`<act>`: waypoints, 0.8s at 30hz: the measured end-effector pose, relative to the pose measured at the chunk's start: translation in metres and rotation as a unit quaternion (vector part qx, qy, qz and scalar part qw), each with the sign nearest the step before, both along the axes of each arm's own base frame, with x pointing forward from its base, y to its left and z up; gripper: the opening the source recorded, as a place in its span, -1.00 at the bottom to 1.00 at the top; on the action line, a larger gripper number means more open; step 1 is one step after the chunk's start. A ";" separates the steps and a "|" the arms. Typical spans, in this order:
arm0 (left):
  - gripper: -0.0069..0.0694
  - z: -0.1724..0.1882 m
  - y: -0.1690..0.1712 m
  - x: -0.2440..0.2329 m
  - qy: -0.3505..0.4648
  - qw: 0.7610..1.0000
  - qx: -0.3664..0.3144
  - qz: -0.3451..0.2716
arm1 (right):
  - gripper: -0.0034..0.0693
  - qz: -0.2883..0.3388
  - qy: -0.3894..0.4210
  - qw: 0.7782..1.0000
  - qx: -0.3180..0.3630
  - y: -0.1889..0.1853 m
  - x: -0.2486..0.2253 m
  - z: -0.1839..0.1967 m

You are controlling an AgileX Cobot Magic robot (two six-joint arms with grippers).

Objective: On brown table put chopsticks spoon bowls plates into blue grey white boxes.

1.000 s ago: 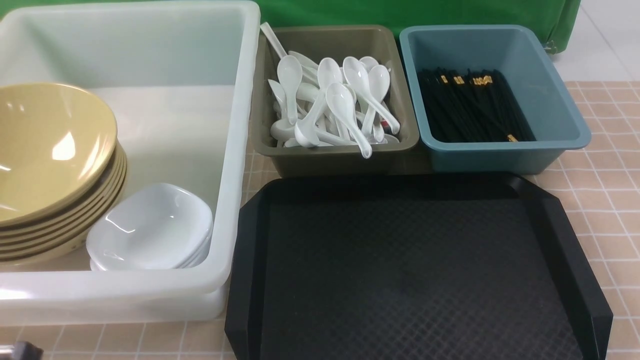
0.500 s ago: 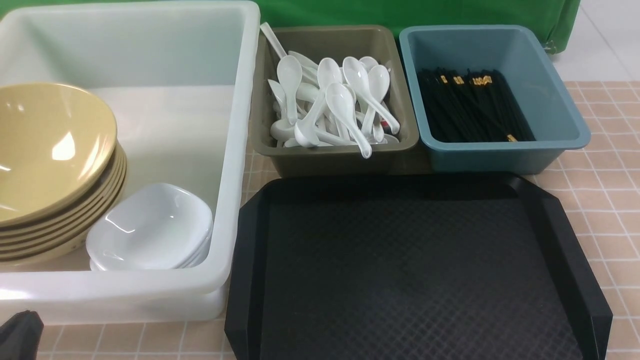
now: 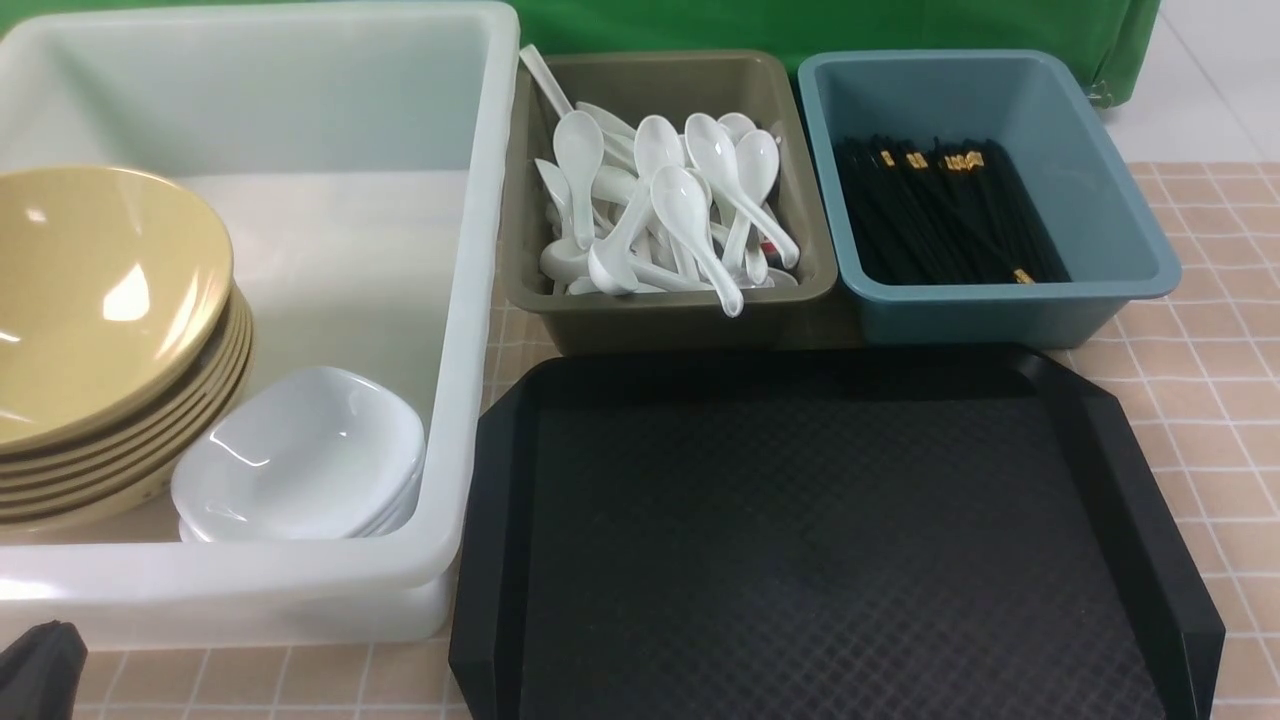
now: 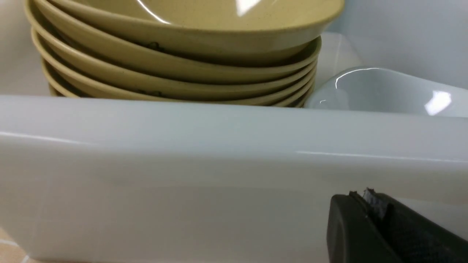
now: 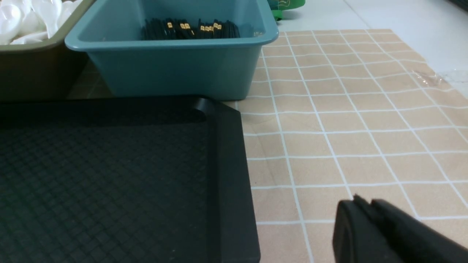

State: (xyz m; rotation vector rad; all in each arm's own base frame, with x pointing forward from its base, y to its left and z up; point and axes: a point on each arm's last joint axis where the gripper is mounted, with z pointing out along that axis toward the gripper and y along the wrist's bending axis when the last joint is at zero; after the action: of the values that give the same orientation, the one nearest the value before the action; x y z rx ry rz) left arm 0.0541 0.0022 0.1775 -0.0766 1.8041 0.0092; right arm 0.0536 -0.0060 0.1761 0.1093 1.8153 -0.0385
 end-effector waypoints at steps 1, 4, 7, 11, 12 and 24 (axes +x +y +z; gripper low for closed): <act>-0.82 0.000 0.000 0.000 0.000 1.000 0.000 0.000 | -0.66 0.000 0.000 1.000 0.000 0.000 0.000 0.000; -0.82 0.000 0.000 0.000 0.000 1.000 0.000 0.000 | -0.65 0.000 0.000 1.000 0.000 0.000 0.000 0.000; -0.82 0.000 0.000 0.000 0.000 1.000 0.000 0.000 | -0.63 0.000 0.000 1.000 0.000 0.000 0.000 0.000; -0.82 0.000 0.000 0.000 0.000 1.000 0.000 0.000 | -0.62 0.000 0.000 1.000 0.000 0.000 0.000 0.000; -0.82 0.000 0.000 0.000 0.000 1.000 0.000 0.000 | -0.62 0.000 0.000 1.000 0.000 0.000 0.000 0.000; -0.82 0.000 0.000 0.000 0.000 1.000 -0.001 0.000 | -0.59 0.000 0.000 1.000 0.000 0.000 0.000 0.000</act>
State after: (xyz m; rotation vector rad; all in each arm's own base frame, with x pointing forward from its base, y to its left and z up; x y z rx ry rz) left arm 0.0541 0.0022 0.1775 -0.0785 1.8040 0.0077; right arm 0.0536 -0.0060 0.1764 0.1092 1.8144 -0.0385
